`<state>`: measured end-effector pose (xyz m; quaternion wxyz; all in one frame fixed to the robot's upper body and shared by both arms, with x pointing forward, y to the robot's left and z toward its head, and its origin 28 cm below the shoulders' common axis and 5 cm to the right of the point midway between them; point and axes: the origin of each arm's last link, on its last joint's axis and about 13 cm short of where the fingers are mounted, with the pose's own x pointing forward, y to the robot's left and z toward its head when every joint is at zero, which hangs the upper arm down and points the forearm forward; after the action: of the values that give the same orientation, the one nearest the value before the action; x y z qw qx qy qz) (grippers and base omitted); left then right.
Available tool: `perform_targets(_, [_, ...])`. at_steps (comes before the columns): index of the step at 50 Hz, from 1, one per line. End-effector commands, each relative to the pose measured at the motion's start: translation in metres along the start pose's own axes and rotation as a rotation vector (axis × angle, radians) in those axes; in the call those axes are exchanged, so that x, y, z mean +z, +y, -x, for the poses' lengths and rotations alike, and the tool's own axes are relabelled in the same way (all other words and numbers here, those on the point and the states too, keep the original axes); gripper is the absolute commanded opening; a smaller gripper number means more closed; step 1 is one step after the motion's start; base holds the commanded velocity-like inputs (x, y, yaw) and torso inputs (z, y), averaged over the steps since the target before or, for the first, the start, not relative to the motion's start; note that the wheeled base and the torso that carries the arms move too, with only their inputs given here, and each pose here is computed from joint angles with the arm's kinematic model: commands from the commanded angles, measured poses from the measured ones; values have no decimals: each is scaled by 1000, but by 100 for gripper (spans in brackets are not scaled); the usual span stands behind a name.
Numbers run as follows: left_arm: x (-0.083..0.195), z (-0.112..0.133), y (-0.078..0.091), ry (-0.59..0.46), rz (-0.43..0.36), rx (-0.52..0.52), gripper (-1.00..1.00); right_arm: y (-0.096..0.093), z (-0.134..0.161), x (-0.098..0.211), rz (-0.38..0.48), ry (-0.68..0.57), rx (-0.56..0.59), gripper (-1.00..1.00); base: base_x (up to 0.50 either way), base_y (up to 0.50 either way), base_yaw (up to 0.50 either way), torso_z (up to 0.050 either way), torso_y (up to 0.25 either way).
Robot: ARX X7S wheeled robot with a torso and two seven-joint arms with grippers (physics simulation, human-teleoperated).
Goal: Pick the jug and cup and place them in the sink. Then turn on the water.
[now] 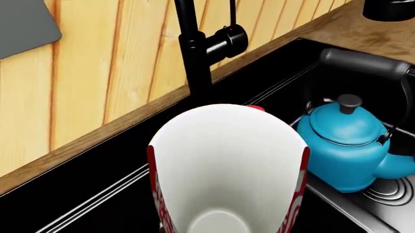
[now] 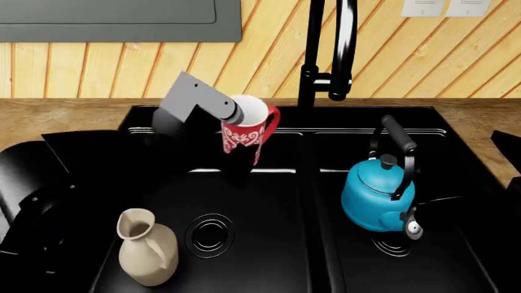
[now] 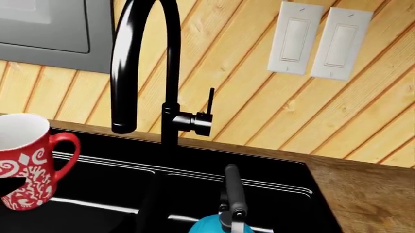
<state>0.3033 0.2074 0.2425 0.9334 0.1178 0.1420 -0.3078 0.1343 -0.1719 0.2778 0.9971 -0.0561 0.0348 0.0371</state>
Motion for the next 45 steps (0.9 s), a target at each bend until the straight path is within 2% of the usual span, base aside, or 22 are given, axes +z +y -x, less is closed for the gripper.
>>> perform_targets(1, [-6,-16,-3,34,23,1,-100,1,2,1,0,-2,-6,100,0,0,0,0,0])
perform_targets(13, [-15,-29,-5,54,70,4,-100,2,4,2,0,3,-10,100,0,0,0,0,0])
perform_targets(45, [-43,-47,-17,132,83,-29,-100,3,3,1,-5,14,-10,100,0,0,0,0,1])
